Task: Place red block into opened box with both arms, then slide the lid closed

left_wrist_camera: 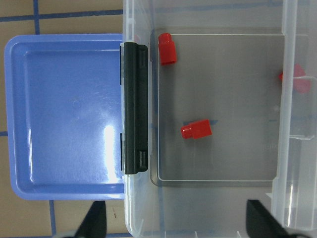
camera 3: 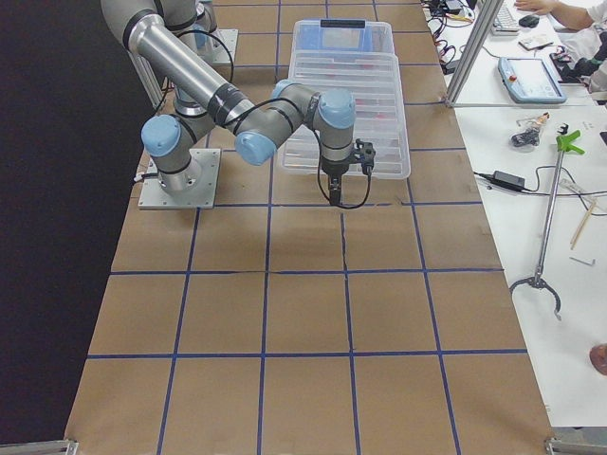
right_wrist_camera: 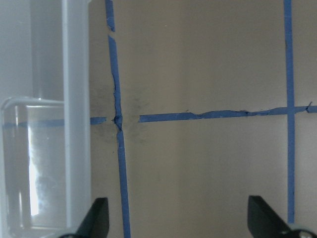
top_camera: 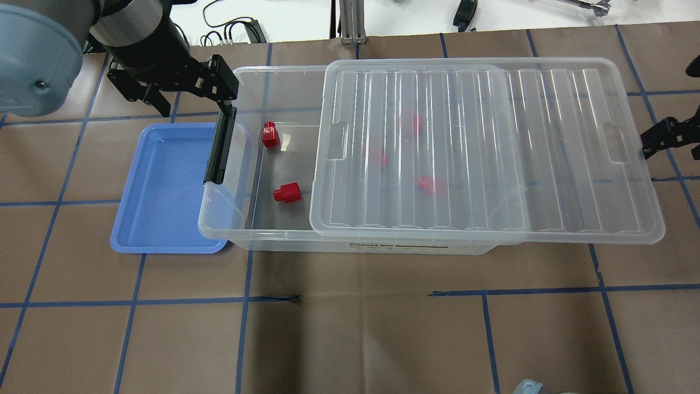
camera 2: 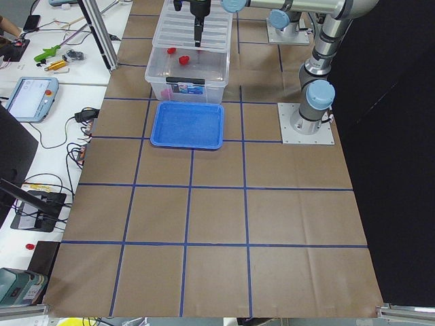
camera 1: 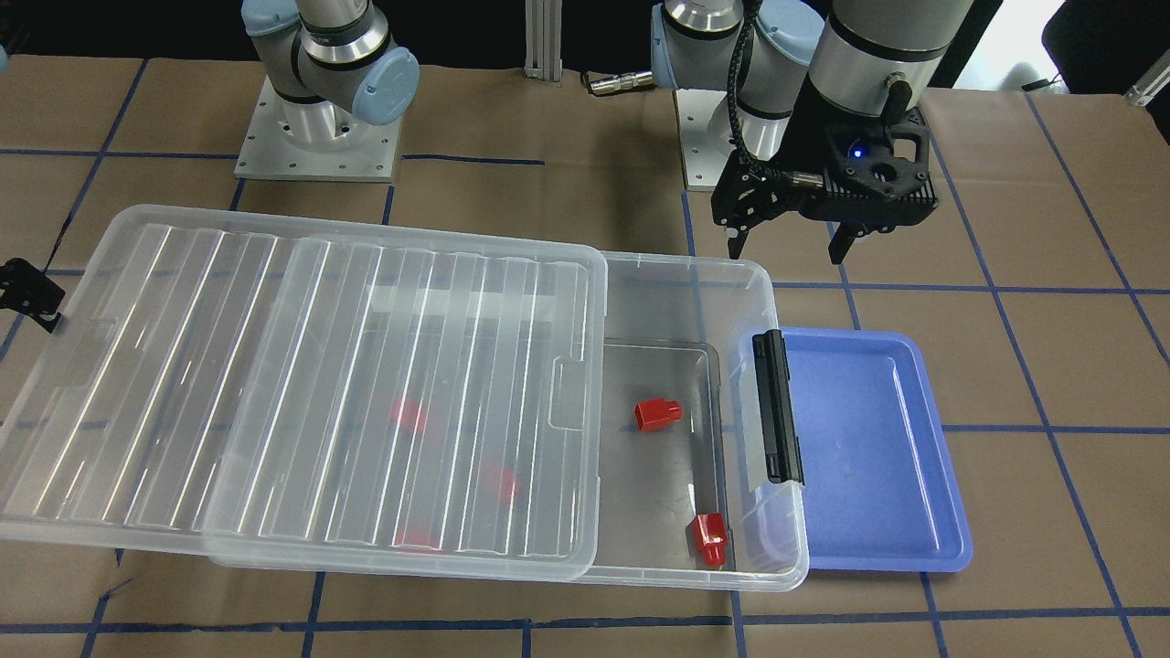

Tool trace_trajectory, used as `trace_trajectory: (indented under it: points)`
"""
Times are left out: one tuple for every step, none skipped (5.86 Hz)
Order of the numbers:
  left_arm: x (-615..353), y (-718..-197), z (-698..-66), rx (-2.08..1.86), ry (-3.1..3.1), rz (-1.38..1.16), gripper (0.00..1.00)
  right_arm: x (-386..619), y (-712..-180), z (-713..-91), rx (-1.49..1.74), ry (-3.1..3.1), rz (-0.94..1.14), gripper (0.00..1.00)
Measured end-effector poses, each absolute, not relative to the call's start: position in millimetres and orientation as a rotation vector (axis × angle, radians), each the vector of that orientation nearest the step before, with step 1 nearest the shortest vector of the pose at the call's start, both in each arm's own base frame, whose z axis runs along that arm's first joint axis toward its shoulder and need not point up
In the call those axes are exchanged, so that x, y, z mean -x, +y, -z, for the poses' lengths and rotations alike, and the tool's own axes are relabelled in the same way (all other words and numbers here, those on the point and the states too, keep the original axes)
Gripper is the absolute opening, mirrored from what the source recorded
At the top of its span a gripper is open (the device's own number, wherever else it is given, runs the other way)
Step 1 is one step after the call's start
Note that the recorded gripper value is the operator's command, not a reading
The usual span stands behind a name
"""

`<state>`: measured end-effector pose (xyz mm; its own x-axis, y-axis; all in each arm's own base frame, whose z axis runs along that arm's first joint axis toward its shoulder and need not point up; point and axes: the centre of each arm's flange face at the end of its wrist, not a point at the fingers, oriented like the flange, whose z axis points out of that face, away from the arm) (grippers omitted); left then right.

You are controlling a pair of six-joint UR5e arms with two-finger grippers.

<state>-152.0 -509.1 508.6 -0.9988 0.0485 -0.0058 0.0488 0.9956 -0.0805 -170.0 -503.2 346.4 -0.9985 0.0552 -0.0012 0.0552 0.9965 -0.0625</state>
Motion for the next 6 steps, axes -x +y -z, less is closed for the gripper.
trace_trajectory:
  points:
    - [151.7, -508.0, -509.5, -0.082, 3.133, 0.124, 0.98, 145.5, -503.8, -347.7, 0.101, -3.141, -0.1, 1.0]
    - [151.2, -507.2, -510.4, -0.084, 3.132, 0.125, 0.98, 116.9, -505.5, -348.9, 0.084, -3.144, -0.103, 1.0]
    - [150.9, -506.7, -510.6, -0.085, 3.132, 0.125, 0.98, 87.2, -507.6, -350.8, 0.068, -3.146, -0.108, 1.0]
    - [150.7, -506.4, -510.7, -0.085, 3.132, 0.126, 0.98, 58.4, -509.7, -353.7, 0.075, -3.148, -0.116, 1.0]
    - [150.7, -506.3, -510.8, -0.085, 3.132, 0.126, 0.98, 33.3, -511.3, -355.9, 0.078, -3.15, -0.123, 1.0]
    - [150.7, -506.0, -511.1, -0.085, 3.132, 0.127, 0.98, 17.5, -512.4, -357.6, 0.068, -3.151, -0.13, 1.0]
